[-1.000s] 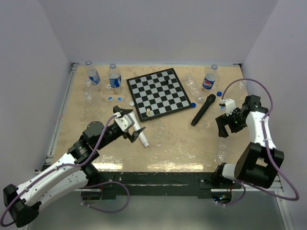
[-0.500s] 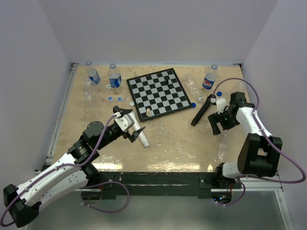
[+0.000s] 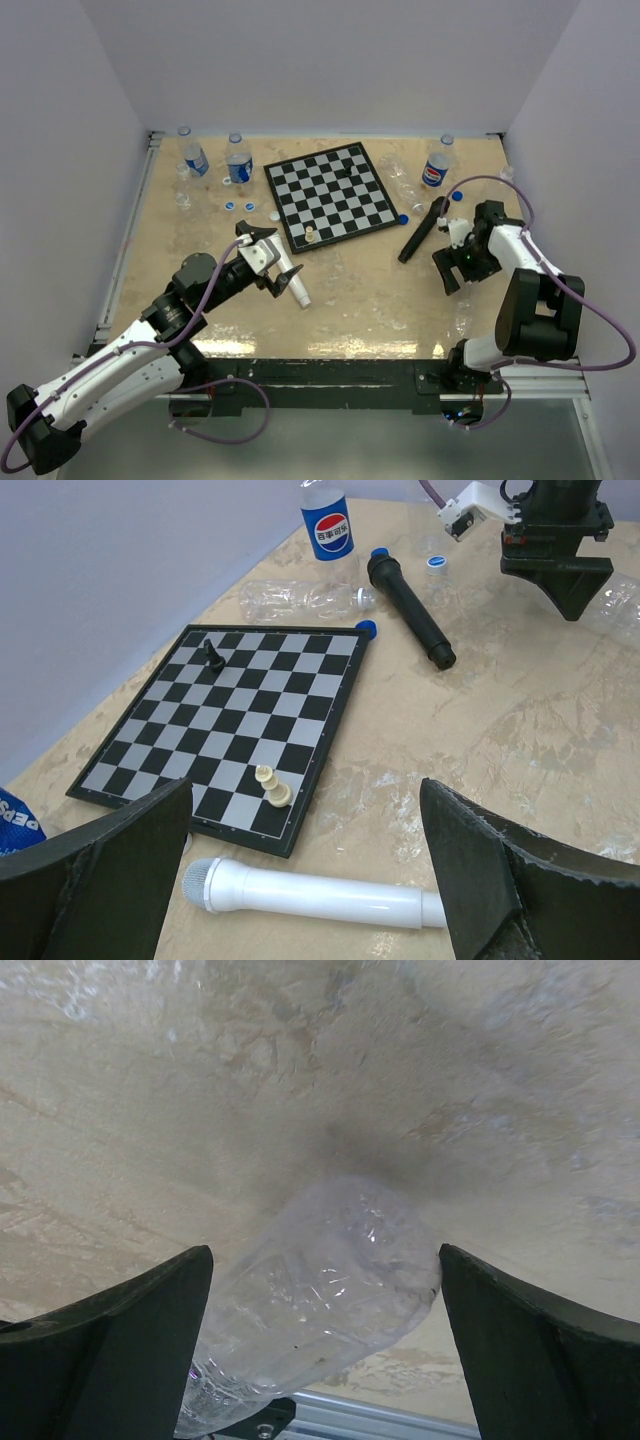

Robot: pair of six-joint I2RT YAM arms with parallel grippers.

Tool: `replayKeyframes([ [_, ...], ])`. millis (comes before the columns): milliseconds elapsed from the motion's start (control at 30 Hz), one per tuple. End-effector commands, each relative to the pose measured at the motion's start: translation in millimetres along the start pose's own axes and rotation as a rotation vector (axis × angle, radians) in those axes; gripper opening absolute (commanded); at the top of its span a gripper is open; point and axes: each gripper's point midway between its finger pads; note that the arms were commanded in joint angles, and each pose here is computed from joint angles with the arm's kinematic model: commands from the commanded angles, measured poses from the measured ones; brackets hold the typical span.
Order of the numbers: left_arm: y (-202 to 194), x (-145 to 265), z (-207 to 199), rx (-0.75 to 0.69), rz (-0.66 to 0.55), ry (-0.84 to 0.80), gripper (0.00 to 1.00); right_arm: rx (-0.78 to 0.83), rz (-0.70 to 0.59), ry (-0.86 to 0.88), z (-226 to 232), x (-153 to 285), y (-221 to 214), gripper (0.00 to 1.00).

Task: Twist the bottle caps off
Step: Pick up the plastic bottle at the center of the board.

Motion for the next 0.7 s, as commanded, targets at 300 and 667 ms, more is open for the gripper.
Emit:
replayKeyframes([
  [300,7,-1,4,-0.007,-0.038,0.016,1.00,0.037,0.069,0.075,18,-9,-14,0.71],
  [667,2,-2,6,-0.015,-0.019,0.031,1.00,0.456,-0.109,0.292,116,11,71,0.34],
])
Point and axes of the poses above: each gripper's point midway between its finger pads, its own x axis back along the fingers, its own z axis along the line the jaws close on, y = z × x, and after that the axes turned 3 degrees about -x, right-handed
